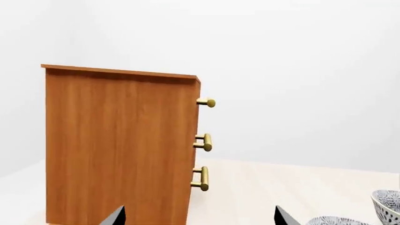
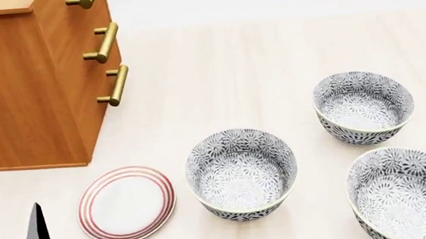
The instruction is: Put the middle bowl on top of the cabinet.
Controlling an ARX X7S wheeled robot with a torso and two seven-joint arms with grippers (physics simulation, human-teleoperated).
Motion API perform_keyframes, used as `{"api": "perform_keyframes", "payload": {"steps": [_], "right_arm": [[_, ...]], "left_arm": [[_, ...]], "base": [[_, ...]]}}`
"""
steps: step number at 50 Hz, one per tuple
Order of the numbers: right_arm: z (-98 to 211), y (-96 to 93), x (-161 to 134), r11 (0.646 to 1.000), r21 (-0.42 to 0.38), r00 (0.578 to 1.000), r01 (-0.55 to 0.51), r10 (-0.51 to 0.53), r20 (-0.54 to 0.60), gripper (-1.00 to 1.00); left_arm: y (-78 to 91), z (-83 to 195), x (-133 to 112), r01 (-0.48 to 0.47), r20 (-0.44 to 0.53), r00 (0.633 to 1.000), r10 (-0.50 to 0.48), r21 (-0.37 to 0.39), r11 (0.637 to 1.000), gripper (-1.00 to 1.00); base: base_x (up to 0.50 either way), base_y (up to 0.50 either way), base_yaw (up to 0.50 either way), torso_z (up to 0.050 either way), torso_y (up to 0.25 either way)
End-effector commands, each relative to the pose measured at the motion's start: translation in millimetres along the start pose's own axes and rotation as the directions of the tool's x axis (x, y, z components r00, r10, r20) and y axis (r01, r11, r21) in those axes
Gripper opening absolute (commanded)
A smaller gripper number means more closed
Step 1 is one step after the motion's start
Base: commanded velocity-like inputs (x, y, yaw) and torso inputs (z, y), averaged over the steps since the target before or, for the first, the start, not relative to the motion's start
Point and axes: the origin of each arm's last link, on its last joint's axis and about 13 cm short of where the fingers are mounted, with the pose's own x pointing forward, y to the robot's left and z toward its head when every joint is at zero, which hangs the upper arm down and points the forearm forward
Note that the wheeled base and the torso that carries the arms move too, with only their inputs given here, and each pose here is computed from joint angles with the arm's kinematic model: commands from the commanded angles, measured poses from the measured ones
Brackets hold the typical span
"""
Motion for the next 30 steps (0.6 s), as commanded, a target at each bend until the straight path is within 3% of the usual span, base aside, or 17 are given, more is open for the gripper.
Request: {"api": "perform_keyframes", "payload": {"steps": [1, 6, 17, 30], "right_arm": [[1.3, -1.0, -0.8, 1.0, -0.015, 1.0, 0.016, -0.016, 0.008, 1.0], [2.0, -1.6, -1.0, 1.0, -0.007, 1.0, 0.001, -0.001, 0.005, 1.0], [2.1, -2.0, -1.2, 1.0, -0.018, 1.0, 0.014, -0.014, -0.001, 1.0], [3.9, -1.4, -1.8, 1.0, 0.0, 1.0, 0.008, -0.008, 0.003, 1.0]], "left_arm": [[-0.5, 0.4, -0.3, 0.001, -0.001, 1.0, -0.001, -0.003, 1.0, 1.0], [-1.2, 0.3, -0.7, 0.003, -0.002, 1.0, -0.003, -0.002, 1.0, 1.0], [-1.0, 1.0, -0.8, 0.004, -0.001, 1.0, -0.004, -0.004, 1.0, 1.0], [-1.7, -0.8, 0.0, 0.01, -0.005, 1.0, -0.01, -0.004, 1.0, 1.0]], "base": [[0.0, 0.0, 0.0, 0.0, 0.0], [0.07, 0.0, 0.0, 0.0, 0.0], [0.5, 0.09, 0.0, 0.0, 0.0], [0.06, 0.0, 0.0, 0.0, 0.0]]}}
